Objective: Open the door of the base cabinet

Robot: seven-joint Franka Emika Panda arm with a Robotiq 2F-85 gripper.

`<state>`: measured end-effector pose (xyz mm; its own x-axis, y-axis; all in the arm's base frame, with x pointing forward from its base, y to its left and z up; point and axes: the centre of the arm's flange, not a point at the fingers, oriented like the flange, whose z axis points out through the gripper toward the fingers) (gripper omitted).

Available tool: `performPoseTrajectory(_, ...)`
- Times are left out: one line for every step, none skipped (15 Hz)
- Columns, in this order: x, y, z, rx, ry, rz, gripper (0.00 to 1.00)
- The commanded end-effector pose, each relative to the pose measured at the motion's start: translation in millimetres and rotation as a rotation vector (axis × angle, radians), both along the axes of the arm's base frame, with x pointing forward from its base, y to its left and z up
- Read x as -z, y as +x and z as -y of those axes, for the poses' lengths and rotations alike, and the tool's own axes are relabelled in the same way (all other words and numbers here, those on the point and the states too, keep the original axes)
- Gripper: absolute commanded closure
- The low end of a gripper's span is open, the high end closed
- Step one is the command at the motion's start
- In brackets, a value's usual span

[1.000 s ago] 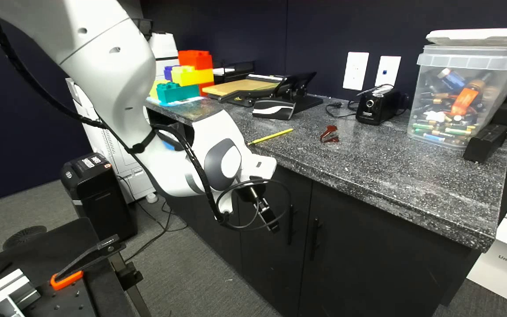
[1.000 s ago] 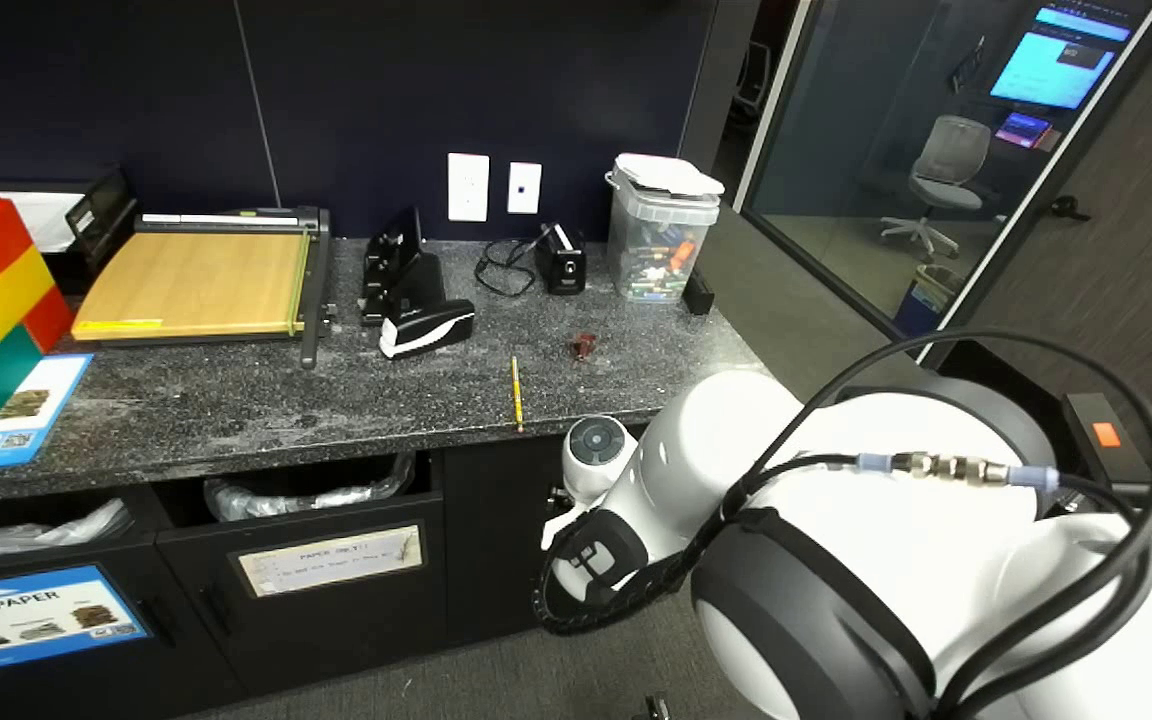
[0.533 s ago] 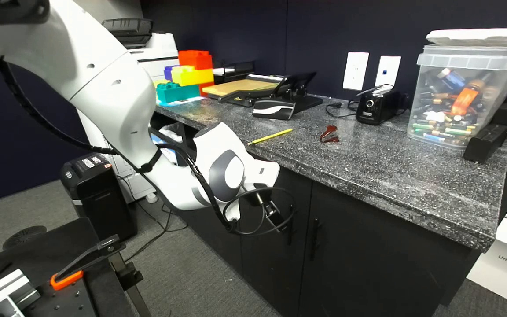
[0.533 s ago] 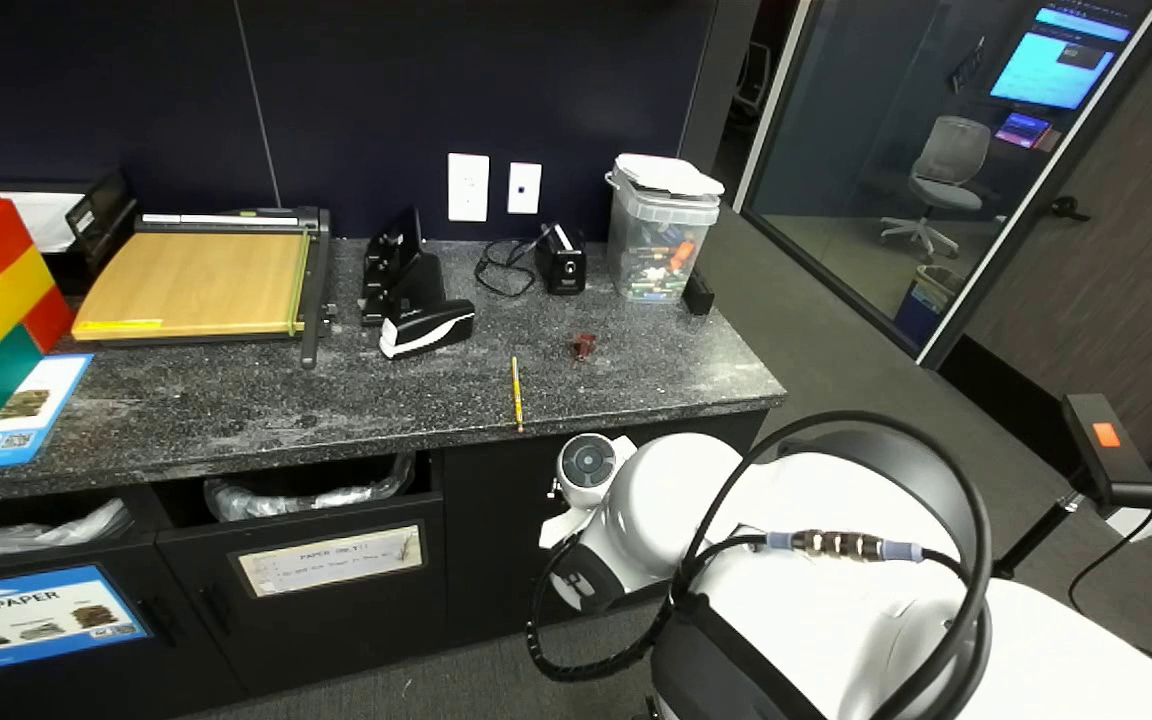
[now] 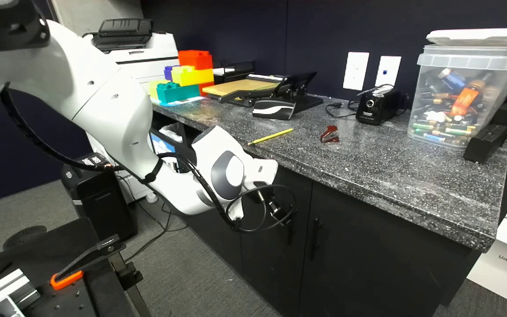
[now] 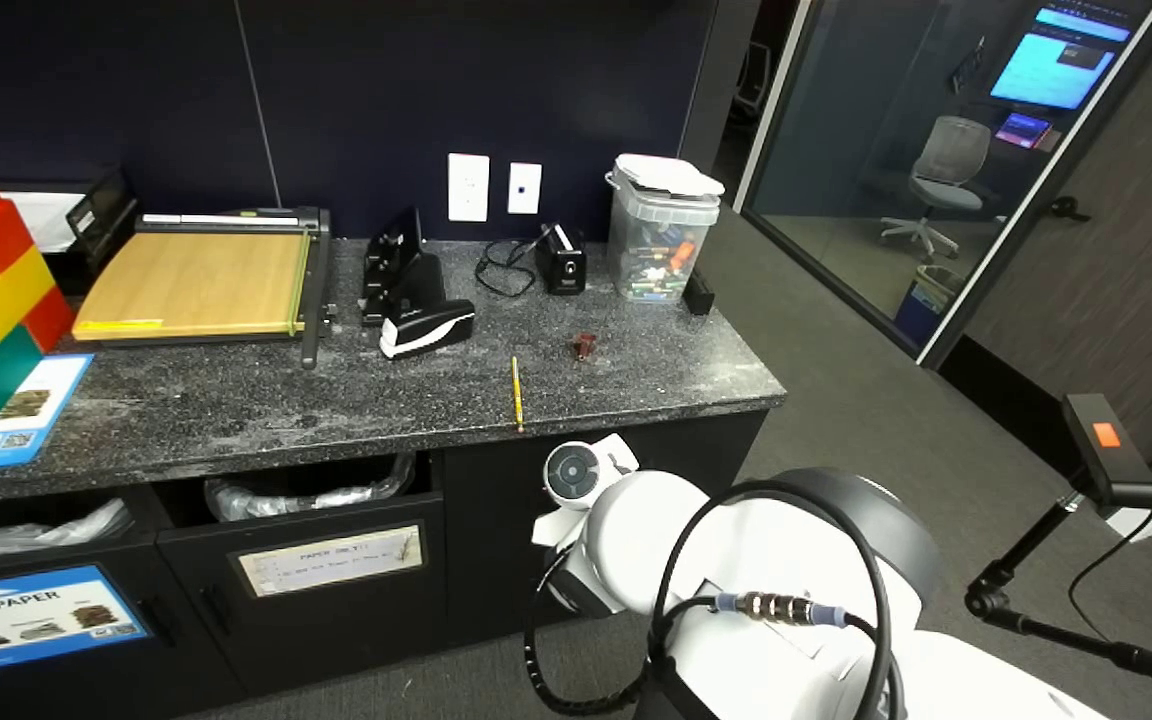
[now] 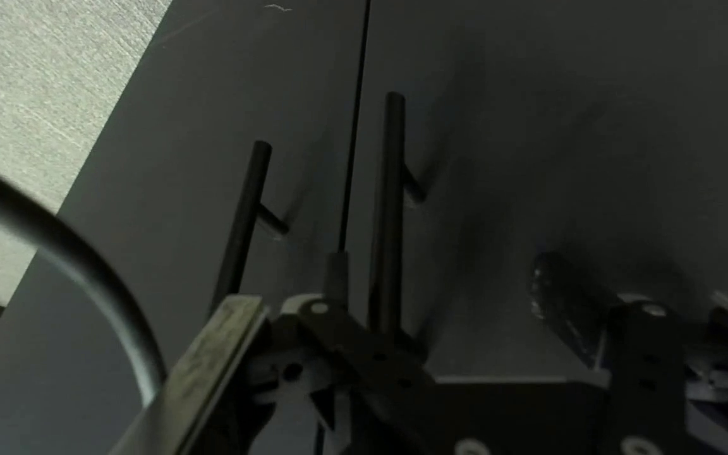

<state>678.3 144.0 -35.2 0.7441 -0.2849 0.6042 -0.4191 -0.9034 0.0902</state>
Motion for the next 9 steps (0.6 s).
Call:
performPoseTrajectory(8.7, 13.2, -6.2, 0.017, -0.007, 0.041, 0.58)
performPoseTrajectory(8.9, 13.0, -2.9, 0.026, -0.01, 0.038, 0.64)
performPoseTrajectory(8.9, 13.0, -0.7, 0.03, -0.013, 0.039, 0.7)
performPoseTrajectory(8.1, 12.7, 2.6, 0.035, -0.02, 0.044, 0.78)
performPoseTrajectory(7.5, 12.9, 5.5, 0.04, -0.025, 0.047, 0.85)
performPoseTrajectory(6.3, 13.0, 8.8, 0.045, -0.032, 0.051, 0.94)
performPoseTrajectory(5.3, 13.0, 11.3, 0.05, -0.036, 0.055, 0.99)
performPoseTrajectory(5.2, 10.7, 12.1, 0.05, -0.04, 0.044, 1.0)
performPoseTrajectory(4.5, 9.6, 11.0, 0.048, -0.04, 0.028, 0.96)
